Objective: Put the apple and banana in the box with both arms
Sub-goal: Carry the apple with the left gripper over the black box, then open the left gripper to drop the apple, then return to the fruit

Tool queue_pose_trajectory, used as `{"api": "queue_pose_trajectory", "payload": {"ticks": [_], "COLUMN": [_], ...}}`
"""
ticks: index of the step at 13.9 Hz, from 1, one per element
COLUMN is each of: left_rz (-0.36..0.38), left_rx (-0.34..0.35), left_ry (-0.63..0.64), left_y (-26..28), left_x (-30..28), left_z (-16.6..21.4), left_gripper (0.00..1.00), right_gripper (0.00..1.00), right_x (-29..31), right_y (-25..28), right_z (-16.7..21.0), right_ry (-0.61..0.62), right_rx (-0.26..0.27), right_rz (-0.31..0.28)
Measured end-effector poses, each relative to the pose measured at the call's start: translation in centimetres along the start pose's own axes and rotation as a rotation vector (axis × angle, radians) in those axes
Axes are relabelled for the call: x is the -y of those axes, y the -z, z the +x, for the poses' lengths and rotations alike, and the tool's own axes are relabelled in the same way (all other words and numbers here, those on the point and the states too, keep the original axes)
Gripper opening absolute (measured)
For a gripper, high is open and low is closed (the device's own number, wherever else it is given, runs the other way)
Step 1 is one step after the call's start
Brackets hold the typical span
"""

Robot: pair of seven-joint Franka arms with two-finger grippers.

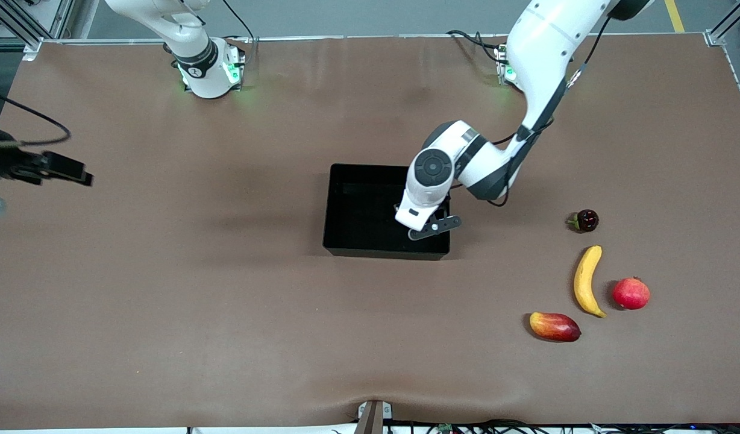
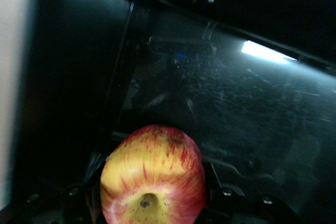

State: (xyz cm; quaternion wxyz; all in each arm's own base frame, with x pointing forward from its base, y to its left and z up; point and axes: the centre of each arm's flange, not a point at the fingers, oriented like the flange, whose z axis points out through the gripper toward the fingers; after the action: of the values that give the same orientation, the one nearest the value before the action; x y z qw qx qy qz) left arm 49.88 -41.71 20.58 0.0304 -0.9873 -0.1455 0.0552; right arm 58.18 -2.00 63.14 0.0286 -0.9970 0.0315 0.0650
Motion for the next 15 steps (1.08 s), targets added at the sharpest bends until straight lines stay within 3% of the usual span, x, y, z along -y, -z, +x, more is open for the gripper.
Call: {"api": "queue_pose_trajectory", "payload": {"ticks": [4, 7, 9, 10, 15], "left_rz": [0.006, 0.006, 0.002, -0.006, -0.006], "left_rx": [-0.018, -0.019, -0.021, -0.028, -0.083], "left_ry": [0.014, 0.022, 0.028, 0.035, 0.054], "left_y": [-0.9, -0.9, -0.8, -0.2, 8.0], "left_x": [-0.6, -0.8, -0.9, -1.0, -0.6], "left_z": [-0.5, -0.7, -0.7, -0.6, -0.3], "left_gripper": [0.73, 0.73, 0.86, 0.97, 1.00], "right_gripper": [1.00, 1.00, 1.00, 1.00, 1.00], "right_x": [-0.6, -1.6, -1.8, -1.7, -1.6], "right_y": [2.1, 2.2, 2.6, 2.7, 2.7], "right_z": [-4.8, -5.7, -5.6, -5.6, -5.8], "right_ry": [0.009, 0.029, 0.034, 0.039, 0.045], "right_rx": [-0.039, -0.061, -0.080, -0.084, -0.072], "right_rz": [-0.044, -0.045, -0.046, -0.047, -0.051]}}
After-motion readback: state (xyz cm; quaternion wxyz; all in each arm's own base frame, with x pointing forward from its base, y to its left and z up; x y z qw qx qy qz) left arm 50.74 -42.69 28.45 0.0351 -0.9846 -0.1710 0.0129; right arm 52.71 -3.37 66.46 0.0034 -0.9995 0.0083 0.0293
